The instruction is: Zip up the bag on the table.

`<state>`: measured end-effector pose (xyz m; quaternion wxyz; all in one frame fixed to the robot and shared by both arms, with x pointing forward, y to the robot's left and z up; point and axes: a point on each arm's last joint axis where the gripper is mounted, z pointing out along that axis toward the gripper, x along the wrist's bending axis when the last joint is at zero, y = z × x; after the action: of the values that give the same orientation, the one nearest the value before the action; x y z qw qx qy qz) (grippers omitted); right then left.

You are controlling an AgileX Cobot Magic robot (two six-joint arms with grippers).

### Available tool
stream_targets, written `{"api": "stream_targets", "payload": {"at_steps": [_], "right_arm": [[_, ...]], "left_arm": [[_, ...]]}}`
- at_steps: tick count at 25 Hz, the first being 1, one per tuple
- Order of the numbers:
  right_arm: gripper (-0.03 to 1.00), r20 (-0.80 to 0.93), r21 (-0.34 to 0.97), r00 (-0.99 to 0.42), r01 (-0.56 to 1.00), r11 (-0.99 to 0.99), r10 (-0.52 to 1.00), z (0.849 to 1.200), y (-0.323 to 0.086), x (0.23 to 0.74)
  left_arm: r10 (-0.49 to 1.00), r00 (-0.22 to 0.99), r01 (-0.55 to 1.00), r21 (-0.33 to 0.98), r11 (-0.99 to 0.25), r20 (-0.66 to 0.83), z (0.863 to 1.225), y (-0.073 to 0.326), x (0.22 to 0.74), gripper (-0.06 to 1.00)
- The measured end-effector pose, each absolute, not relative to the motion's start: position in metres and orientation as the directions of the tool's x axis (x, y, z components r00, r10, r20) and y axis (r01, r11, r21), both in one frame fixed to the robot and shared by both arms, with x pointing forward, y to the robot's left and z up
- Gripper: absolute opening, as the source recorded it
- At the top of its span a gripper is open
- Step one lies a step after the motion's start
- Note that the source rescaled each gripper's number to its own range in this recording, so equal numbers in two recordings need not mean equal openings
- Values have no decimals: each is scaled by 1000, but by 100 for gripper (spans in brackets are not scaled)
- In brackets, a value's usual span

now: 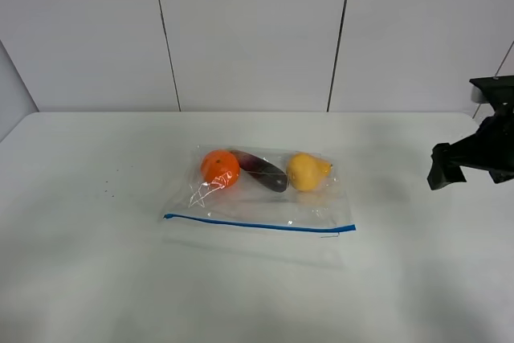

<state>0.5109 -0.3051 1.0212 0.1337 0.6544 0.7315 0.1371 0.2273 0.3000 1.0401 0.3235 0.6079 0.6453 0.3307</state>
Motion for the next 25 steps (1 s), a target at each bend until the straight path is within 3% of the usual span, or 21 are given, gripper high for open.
{"api": "stream_targets", "payload": {"at_steps": [10, 25], "right_arm": [[100, -40, 536, -116, 836, 119, 992, 1057, -301, 429], [100, 2, 729, -131, 679, 88, 991, 1063, -290, 303]], "left_arm": [[999, -52, 571, 820, 42, -15, 1040, 300, 227, 100], [998, -55, 570, 821, 40, -11, 1040, 301, 227, 100]]}}
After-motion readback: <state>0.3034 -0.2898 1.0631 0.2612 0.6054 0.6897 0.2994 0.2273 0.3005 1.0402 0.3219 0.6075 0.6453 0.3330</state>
